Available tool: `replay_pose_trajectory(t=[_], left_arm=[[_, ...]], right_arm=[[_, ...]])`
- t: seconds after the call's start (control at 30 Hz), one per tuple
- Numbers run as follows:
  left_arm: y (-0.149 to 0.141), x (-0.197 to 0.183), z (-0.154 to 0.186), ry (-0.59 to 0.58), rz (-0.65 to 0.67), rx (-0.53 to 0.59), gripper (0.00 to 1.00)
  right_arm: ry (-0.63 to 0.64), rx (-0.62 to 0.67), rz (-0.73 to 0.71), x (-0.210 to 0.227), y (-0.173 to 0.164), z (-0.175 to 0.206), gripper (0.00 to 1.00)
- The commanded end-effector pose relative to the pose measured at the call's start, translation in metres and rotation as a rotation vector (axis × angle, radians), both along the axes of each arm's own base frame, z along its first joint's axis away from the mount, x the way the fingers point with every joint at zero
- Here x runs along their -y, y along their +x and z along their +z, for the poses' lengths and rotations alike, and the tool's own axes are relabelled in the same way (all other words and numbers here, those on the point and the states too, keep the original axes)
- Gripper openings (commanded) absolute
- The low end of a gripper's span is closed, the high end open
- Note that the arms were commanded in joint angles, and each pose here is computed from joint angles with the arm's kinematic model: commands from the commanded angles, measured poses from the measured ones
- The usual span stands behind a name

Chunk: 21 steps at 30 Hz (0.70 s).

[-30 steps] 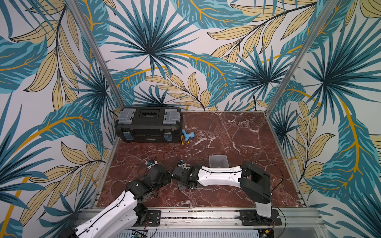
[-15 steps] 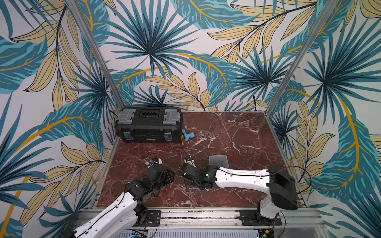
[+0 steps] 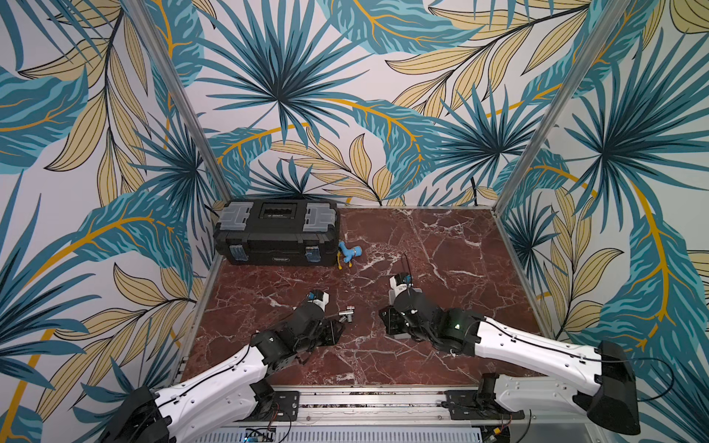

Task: Put the socket on the desktop into the storage box
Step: Pick up the socket head at the center of the board.

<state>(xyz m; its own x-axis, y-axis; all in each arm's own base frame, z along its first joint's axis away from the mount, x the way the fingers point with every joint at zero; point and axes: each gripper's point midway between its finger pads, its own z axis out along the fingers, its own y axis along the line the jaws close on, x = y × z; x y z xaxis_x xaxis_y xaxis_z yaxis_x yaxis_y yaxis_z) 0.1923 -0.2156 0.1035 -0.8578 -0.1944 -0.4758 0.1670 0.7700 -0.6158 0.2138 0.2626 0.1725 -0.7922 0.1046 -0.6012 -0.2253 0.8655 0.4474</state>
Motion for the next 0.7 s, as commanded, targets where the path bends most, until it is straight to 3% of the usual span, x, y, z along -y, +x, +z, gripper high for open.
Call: replay_pose_trajectory(t=[0.0, 0.13, 0.5, 0.67], left_arm=[[0.014, 0.022, 0.062, -0.087, -0.034, 0.208, 0.28], [0.014, 0.025, 0.077, -0.102, -0.047, 0.246, 0.26], [0.012, 0.033, 0.068, -0.095, -0.075, 0.215, 0.23], [0.012, 0.034, 0.066, -0.085, -0.081, 0.205, 0.23]], right_arm=[[0.085, -0.012, 0.008, 0.009, -0.003, 0.006, 0.0], [0.14, -0.012, -0.019, 0.026, 0.0, 0.013, 0.0], [0.215, -0.053, -0.074, 0.045, 0.013, 0.016, 0.0], [0.174, -0.077, -0.124, 0.055, 0.02, 0.01, 0.0]])
